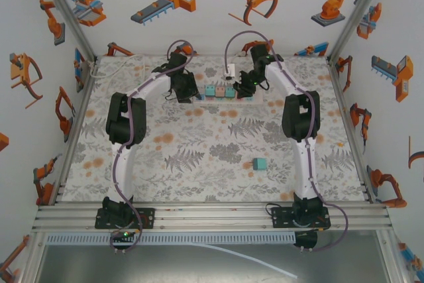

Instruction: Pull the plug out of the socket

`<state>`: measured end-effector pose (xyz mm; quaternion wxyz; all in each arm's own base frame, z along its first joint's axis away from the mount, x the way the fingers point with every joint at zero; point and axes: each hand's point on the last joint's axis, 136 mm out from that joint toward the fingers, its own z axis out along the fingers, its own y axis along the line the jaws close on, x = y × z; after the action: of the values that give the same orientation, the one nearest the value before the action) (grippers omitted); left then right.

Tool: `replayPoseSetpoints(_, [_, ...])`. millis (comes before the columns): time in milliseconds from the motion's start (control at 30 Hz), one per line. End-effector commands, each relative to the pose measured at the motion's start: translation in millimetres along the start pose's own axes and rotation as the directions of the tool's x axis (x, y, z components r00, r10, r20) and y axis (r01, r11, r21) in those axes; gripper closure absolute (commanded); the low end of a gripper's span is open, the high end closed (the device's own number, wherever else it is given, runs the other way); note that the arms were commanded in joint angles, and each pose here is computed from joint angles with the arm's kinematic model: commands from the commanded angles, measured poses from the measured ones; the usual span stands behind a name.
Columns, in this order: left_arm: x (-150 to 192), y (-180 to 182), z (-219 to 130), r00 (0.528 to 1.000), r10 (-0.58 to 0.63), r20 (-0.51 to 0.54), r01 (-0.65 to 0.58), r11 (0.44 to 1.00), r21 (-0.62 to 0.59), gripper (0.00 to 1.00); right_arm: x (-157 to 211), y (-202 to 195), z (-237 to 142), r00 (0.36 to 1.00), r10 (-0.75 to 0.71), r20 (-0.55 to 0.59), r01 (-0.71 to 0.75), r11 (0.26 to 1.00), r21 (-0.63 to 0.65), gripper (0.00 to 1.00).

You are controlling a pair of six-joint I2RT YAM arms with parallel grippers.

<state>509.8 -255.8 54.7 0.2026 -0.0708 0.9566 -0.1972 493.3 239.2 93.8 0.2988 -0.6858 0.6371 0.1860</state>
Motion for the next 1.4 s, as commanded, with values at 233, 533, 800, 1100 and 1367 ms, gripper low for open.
replayPoseSetpoints(233, [42,46,25,0.994,-0.029,-0.11,0.009,0.984,-0.175,0.5,-48,-11,-60,0.988,-0.073,0.138,0.06,0.994,0.096,0.99])
replayPoseSetpoints(533, [24,28,4,0.999,-0.012,-0.032,0.008,0.994,-0.104,0.38,-64,-20,-84,0.99,-0.044,0.136,0.02,0.985,0.17,0.99])
replayPoseSetpoints(800, [-21,-12,-63,0.991,0.007,0.131,-0.007,1.0,0.004,0.15,-116,-51,-143,0.898,0.214,0.384,-0.35,0.877,0.329,0.97])
replayPoseSetpoints(1100, [-33,-65,-177,0.953,0.055,0.298,-0.124,0.968,0.217,0.03,-141,-36,-219,0.482,0.459,0.747,-0.807,0.565,0.174,1.0])
replayPoseSetpoints(1367, [14,-105,-299,0.78,0.216,0.587,-0.517,0.751,0.41,0.03,-110,15,-231,0.039,0.562,0.826,-0.953,0.269,-0.137,1.0])
